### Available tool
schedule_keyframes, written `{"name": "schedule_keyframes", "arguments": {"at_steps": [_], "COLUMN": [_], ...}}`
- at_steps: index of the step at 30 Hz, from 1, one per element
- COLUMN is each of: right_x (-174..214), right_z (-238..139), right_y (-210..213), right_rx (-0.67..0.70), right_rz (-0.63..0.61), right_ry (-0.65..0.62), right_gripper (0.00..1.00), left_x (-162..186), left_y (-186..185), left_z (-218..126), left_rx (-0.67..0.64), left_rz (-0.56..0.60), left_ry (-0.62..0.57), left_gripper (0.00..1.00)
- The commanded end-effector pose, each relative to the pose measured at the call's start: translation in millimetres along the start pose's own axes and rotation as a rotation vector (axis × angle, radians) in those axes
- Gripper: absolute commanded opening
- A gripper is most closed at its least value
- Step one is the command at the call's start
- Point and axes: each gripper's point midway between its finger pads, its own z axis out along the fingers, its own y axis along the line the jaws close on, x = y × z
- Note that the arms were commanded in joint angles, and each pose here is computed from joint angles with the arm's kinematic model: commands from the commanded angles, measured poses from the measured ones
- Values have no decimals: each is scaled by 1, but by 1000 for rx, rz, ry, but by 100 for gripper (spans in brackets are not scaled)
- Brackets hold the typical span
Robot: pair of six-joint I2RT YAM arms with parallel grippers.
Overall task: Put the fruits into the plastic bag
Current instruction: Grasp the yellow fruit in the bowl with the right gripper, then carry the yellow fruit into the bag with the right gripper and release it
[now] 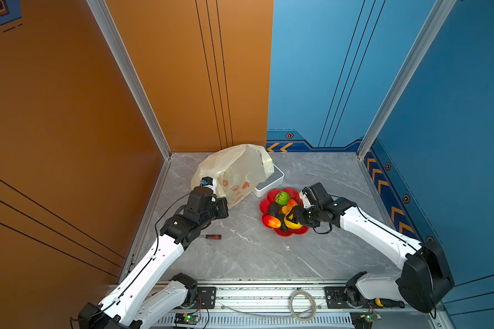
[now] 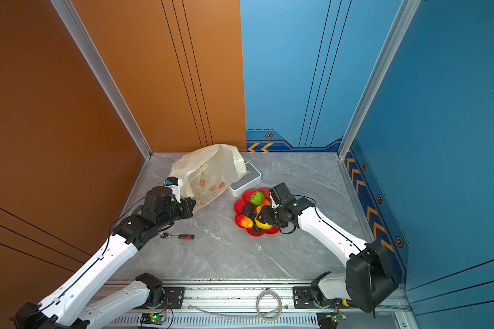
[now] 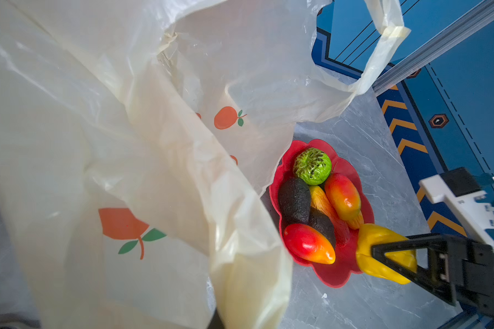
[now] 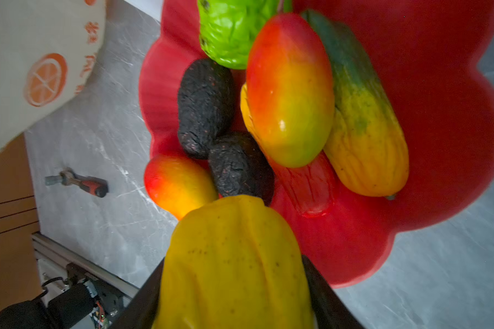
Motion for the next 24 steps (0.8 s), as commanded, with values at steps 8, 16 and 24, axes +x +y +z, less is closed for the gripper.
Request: {"name": "schedule_keyframes", "arguments": {"at_steps": [8, 16, 24], "right_x": [-34, -54, -74], "right_z": [-65, -52, 1], "right_y": [120, 194, 230], "right_rx": [-377, -462, -436], "right_rz": [-53, -170, -231], "right_ry": [-151, -165, -146], "right_gripper": [56, 56, 55], "left_x": [-4, -2, 6], "left_y": [-5, -8, -13], "left_z": [-9, -12, -9], "left_rx": [27, 42, 64], "left_rz": [-26, -36, -41], "left_ry": [-12, -13, 4], "left_gripper": [0, 0, 0]}}
